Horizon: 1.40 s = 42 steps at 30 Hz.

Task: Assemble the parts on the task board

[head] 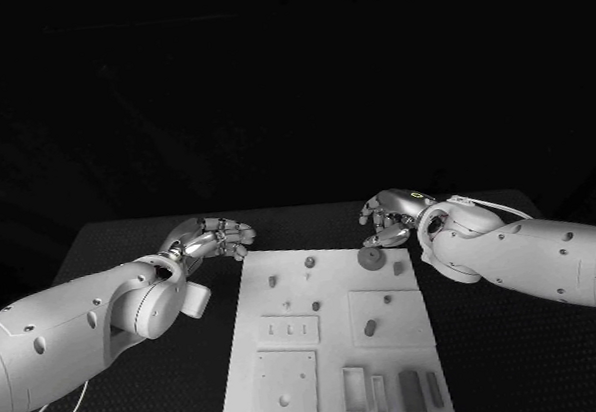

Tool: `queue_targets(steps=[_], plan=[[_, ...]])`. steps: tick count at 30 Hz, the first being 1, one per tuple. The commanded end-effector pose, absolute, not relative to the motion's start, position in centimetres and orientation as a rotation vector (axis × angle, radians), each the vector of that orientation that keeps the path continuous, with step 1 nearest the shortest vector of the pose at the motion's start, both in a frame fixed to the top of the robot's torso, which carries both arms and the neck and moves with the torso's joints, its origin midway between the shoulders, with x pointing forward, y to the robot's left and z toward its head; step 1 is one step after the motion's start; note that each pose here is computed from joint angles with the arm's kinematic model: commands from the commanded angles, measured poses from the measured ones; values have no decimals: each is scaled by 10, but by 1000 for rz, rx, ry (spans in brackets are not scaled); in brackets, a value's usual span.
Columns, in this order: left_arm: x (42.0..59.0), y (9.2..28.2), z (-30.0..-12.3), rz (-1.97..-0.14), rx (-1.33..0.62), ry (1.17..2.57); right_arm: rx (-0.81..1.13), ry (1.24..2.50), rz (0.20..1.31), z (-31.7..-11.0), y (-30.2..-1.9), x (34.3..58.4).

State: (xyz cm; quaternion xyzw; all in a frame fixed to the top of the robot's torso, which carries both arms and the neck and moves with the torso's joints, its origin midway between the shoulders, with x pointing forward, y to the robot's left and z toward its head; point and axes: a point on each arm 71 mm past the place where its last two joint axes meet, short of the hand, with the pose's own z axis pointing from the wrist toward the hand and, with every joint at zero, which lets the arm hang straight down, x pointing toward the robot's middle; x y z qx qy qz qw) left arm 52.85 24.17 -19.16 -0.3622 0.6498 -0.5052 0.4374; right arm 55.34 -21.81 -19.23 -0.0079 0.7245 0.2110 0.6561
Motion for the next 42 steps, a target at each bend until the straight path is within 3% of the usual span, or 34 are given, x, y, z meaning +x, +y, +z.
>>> queue_targets(steps=[1, 16, 42], plan=[[528, 238, -190, -1293, -894, 1614, -134, 1694, 453, -200, -215, 553], [528, 239, -193, -1302, -901, 1628, -148, 1738, 388, -227, -224, 554], [529, 240, -193, -1296, -904, 1627, -154, 1763, 406, -234, -220, 552]])
